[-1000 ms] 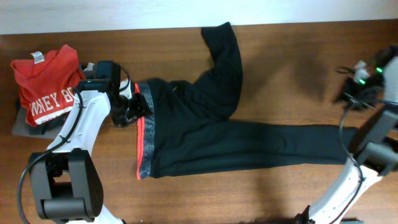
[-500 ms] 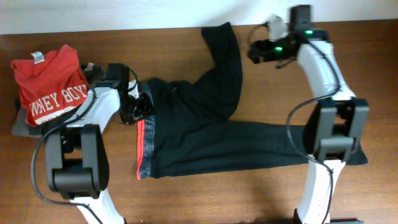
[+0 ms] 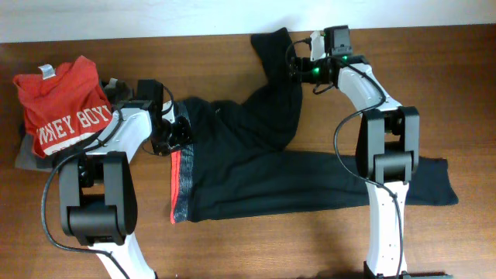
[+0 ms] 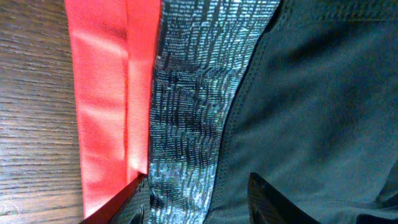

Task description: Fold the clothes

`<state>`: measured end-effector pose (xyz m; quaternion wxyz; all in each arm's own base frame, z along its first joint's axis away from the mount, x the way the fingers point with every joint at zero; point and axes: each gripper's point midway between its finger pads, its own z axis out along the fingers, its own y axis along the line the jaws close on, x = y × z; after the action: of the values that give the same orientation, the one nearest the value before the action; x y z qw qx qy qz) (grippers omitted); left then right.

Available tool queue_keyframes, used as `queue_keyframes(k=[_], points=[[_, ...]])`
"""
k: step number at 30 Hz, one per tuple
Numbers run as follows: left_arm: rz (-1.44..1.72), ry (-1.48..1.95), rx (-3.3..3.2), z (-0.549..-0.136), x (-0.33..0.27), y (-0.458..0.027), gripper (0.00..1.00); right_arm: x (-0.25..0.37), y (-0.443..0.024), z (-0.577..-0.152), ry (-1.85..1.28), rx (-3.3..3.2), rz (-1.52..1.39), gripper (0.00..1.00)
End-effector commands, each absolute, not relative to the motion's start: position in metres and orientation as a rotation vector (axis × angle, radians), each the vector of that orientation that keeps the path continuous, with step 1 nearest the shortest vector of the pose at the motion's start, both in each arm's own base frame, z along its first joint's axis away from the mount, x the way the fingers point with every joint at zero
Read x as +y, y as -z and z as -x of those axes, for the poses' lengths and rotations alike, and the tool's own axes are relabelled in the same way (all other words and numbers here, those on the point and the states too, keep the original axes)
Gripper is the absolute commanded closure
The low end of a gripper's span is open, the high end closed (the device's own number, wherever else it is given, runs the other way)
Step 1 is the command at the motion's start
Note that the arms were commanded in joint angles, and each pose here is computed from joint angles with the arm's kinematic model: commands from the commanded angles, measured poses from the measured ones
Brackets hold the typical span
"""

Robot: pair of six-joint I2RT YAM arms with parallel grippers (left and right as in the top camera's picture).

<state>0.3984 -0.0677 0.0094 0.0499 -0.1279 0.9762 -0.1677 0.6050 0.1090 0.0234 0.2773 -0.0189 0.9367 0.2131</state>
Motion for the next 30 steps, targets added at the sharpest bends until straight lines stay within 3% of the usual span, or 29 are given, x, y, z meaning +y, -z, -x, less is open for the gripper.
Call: queue_keyframes(k=[1,5,10,15,23,30], points=[[0.404,0.495,3.012,-0.394,-0.067,0.009,0.49,0.115,-0.005,-0.602,-0.577,2.549,0.035,0.30],[0.404,0.495,3.012,-0.394,-0.067,0.009,0.49,0.113,-0.003,-0.602,-0.571,2.553,0.030,0.63],[0.404,0.495,3.012,-0.394,-0.067,0.009,0.49,0.113,0.000,-0.598,-0.571,2.571,0.026,0.66],[0.405,0.494,3.014,-0.394,-0.067,0.009,0.49,0.102,0.003,-0.598,-0.515,2.588,-0.004,0.96],[0.406,0.494,3.017,-0.393,-0.067,0.009,0.49,0.017,-0.006,-0.586,-0.320,2.696,-0.249,0.96],[0.407,0.491,3.019,-0.393,-0.067,0.009,0.49,-0.059,-0.007,-0.531,-0.211,2.887,-0.531,0.96]])
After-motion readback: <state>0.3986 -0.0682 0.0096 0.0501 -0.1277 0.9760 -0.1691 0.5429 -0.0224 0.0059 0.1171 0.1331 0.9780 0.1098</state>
